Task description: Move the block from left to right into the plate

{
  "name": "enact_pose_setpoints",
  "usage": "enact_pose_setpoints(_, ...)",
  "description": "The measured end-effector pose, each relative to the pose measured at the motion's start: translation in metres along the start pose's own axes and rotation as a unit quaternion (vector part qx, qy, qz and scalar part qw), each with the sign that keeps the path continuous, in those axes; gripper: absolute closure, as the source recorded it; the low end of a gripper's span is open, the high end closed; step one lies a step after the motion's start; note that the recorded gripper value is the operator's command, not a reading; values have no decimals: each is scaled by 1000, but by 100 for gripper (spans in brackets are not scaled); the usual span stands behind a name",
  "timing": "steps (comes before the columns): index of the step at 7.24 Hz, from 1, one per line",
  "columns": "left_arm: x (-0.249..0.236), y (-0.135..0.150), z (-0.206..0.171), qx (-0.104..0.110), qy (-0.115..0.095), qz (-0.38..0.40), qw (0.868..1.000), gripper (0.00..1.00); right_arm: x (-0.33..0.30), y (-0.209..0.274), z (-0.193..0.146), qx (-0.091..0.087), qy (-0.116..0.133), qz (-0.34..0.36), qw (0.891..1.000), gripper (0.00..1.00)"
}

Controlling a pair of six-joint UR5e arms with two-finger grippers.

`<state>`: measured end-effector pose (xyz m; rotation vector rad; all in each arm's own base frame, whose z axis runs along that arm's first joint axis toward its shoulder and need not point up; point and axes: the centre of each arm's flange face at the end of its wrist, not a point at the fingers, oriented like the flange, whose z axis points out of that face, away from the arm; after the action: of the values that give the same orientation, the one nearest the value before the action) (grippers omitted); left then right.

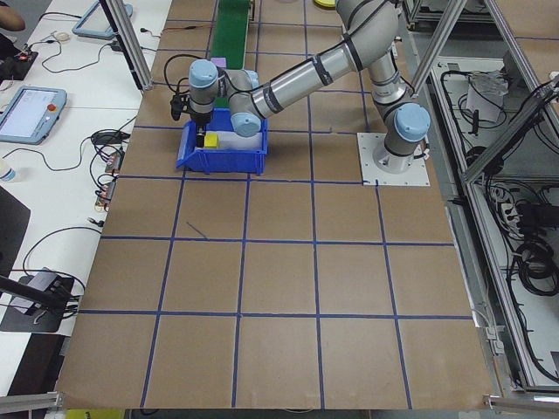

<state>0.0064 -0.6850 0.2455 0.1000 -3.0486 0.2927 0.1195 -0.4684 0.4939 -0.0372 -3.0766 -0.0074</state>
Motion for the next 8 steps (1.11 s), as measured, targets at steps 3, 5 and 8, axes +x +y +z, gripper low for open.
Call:
enact_pose_setpoints(3,-1,7,20,-16,2,9,1000,67,33,-40,30,-13,-40,17,999,0)
enact_pose_setpoints(5,1,12,4,-7,1,41,999,67,69,-95,80,-11,-61,0,998,0)
enact_pose_setpoints(8,58,18,-108,74,10,79,994,67,92,-146,130,32,-56,-50,997,0)
